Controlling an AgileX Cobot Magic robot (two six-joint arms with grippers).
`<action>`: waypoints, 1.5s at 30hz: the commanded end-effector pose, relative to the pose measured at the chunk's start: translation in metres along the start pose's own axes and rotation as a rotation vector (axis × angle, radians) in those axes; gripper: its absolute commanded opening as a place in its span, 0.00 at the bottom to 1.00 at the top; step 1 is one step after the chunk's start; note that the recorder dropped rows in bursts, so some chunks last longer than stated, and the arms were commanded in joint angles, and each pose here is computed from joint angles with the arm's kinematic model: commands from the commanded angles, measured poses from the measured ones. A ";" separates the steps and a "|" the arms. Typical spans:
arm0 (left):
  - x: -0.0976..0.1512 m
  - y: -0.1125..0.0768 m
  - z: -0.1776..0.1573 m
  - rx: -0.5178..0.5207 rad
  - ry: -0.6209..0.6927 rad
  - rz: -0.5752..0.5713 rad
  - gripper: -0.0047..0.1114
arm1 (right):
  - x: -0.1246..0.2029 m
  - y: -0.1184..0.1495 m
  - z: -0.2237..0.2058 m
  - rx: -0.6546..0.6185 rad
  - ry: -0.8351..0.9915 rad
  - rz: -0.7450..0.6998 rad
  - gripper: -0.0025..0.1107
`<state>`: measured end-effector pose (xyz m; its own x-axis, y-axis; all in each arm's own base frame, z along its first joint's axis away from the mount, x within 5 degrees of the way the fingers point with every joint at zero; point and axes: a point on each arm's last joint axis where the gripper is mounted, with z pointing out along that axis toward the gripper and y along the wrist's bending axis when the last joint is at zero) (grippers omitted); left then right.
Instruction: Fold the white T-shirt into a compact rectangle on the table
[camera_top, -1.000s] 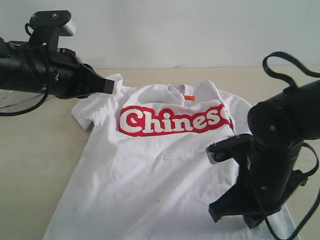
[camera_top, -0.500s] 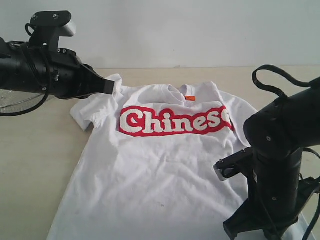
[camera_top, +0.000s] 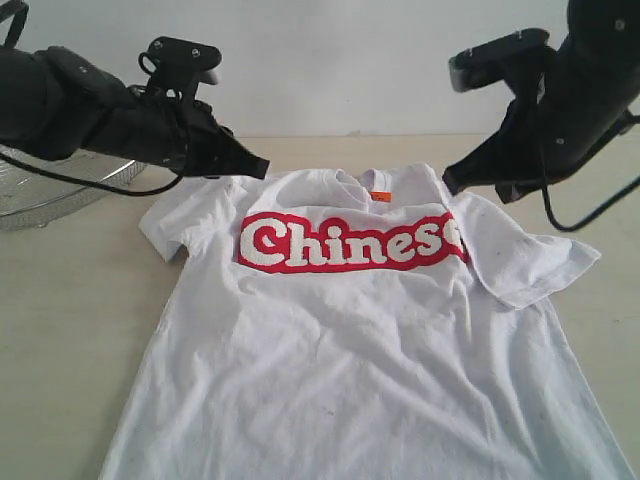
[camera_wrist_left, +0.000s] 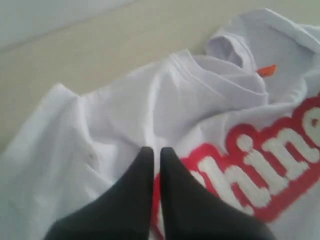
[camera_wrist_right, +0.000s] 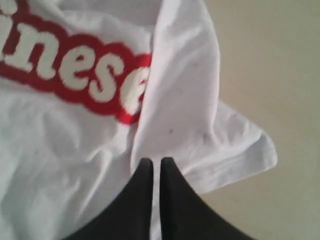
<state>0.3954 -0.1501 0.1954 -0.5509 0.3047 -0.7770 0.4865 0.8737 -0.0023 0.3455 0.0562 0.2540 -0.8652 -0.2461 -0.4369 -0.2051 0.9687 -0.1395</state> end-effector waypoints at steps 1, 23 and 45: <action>-0.020 0.032 0.022 -0.002 -0.031 -0.056 0.08 | -0.035 -0.024 0.021 -0.182 -0.030 -0.003 0.02; 0.001 0.061 0.134 0.154 0.215 -0.087 0.08 | -0.113 -0.011 0.171 -0.374 0.062 0.131 0.02; 0.037 0.093 0.151 -0.078 0.332 -0.164 0.08 | -0.093 -0.037 0.222 -0.024 0.110 0.104 0.02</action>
<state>0.5226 -0.1299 0.0942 -0.7766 0.2657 -0.5712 0.3674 0.9276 -0.0681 0.5334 0.0471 0.1214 -0.9244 -0.1179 -0.3628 -0.1215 0.9925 -0.0132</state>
